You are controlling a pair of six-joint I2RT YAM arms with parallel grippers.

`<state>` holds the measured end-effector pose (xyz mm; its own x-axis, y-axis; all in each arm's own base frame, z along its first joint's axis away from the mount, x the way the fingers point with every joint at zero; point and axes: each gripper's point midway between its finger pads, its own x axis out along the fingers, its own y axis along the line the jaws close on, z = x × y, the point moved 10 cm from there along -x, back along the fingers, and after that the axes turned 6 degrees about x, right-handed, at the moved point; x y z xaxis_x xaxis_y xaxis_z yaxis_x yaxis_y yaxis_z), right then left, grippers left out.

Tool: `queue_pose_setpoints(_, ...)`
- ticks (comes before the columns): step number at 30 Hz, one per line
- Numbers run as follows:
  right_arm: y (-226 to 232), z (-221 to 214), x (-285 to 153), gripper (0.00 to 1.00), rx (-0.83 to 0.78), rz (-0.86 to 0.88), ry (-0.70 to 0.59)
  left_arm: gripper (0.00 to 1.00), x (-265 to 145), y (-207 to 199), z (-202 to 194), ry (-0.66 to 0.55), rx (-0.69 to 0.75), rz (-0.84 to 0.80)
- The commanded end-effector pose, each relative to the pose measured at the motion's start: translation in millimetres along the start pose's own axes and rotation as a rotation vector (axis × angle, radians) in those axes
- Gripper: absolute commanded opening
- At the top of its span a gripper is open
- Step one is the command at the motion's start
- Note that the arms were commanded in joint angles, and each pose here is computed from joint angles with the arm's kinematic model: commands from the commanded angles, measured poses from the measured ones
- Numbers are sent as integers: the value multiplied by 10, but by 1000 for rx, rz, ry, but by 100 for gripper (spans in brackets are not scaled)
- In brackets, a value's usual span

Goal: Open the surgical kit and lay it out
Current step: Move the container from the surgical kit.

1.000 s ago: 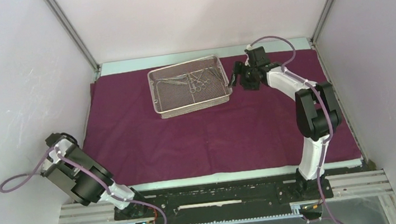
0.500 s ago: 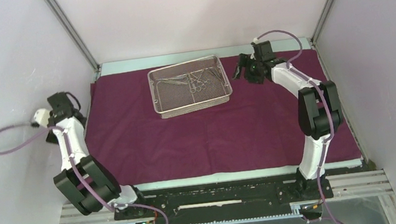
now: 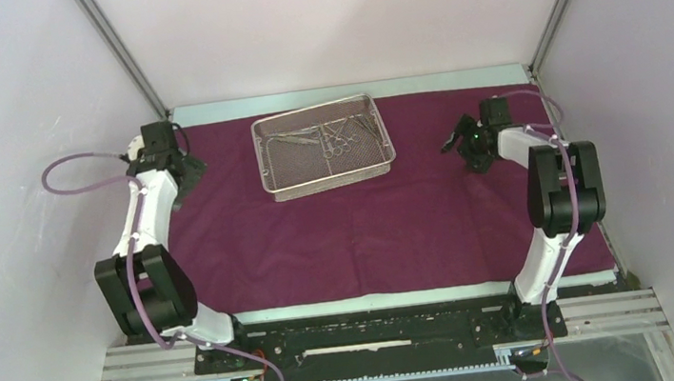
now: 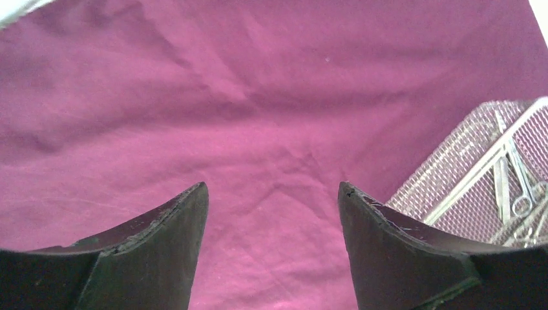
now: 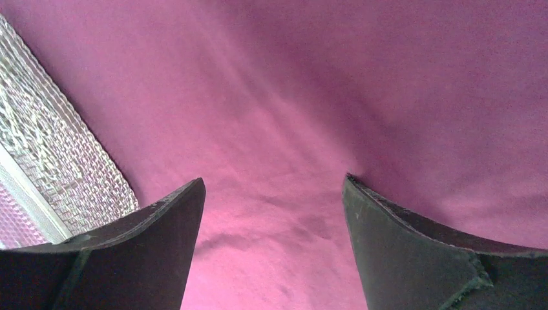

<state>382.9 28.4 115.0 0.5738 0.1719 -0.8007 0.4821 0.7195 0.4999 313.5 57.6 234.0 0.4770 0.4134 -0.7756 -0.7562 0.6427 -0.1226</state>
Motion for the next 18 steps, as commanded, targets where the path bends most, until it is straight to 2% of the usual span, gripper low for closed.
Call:
queue_pose_setpoints(1, -476, 42, -92, 89, 166, -135, -34, 78, -66, -119, -32, 23, 37, -108)
queue_pose_setpoints(7, -979, 247, -383, 89, 313, -301, -112, 78, -60, -215, -113, 89, 152, -158)
queue_pose_setpoints(9, -1089, 313, -481, 89, 349, -300, -135, 78, -75, -267, -151, 105, 192, -171)
queue_pose_setpoints(13, -887, 310, -633, 90, 262, -277, -178, 78, -118, -322, -265, 125, 219, -204)
queue_pose_setpoints(18, -494, 151, -839, 90, 149, -200, -189, 78, -159, -194, -415, 132, 166, -202)
